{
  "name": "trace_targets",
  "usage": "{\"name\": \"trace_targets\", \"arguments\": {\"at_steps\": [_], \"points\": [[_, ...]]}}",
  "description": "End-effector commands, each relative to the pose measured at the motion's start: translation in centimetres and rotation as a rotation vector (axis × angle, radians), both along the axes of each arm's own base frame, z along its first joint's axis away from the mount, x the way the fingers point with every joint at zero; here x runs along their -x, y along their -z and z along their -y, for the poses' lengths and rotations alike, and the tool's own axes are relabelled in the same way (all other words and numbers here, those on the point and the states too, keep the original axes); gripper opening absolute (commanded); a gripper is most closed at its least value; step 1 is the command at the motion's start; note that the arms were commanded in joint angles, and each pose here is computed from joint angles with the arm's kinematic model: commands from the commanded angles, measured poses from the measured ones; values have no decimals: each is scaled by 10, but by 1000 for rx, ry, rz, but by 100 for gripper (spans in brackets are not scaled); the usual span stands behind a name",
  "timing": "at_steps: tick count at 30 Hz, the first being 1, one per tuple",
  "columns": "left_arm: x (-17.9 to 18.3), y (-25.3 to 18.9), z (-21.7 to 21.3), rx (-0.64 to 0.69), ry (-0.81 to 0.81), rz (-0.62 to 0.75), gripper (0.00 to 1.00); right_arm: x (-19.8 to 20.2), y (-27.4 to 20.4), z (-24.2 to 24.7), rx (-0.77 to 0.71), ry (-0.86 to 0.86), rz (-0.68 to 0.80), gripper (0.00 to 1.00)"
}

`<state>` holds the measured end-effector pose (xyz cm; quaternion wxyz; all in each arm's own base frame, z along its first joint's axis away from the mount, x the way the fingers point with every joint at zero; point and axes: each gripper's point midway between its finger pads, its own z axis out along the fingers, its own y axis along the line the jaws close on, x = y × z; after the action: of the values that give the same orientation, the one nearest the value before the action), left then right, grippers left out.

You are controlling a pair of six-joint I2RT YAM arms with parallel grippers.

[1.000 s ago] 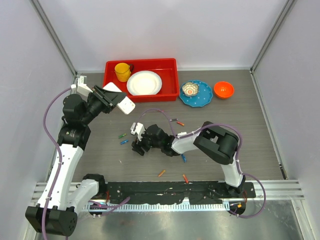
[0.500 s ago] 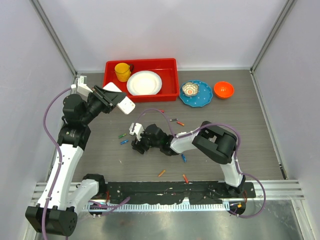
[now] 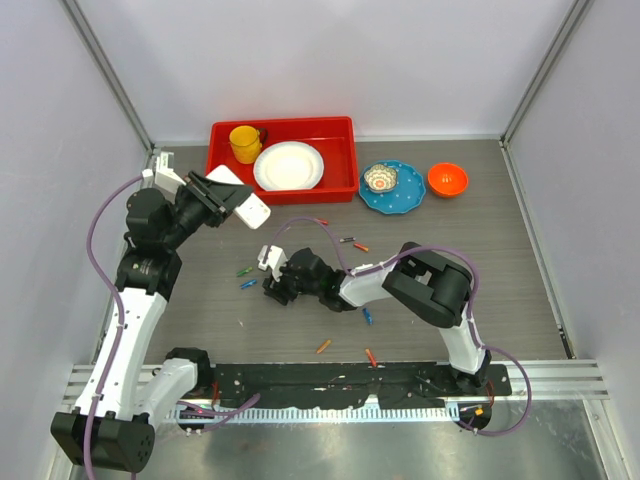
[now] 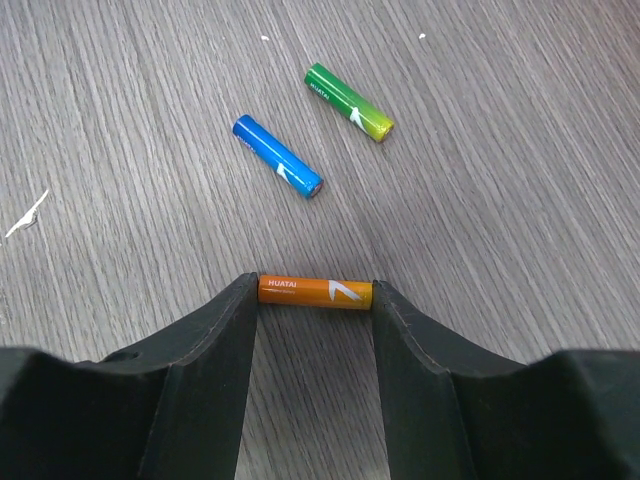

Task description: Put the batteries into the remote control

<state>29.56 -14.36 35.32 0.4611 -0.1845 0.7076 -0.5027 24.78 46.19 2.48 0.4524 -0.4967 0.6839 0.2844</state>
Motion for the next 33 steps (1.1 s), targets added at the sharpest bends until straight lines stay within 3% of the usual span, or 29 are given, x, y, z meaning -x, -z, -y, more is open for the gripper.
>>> {"name": "trace_targets", "arguments": {"at_steps": [1, 10, 17, 23, 33], "points": [[0, -9, -1, 5, -2, 44, 0, 0, 16, 5, 51, 15, 9, 37], [0, -6, -1, 3, -1, 40, 0, -9, -7, 18, -4, 119, 34, 31], [-2, -2, -1, 8, -6, 35, 0, -34, -48, 66, -68, 423, 59, 30], [-4, 6, -1, 25, -11, 21, 0, -44, -70, 113, -164, 802, -78, 30], [-4, 17, -3, 25, -25, -2, 0, -29, -39, 140, -181, 1112, -286, 29]]}}
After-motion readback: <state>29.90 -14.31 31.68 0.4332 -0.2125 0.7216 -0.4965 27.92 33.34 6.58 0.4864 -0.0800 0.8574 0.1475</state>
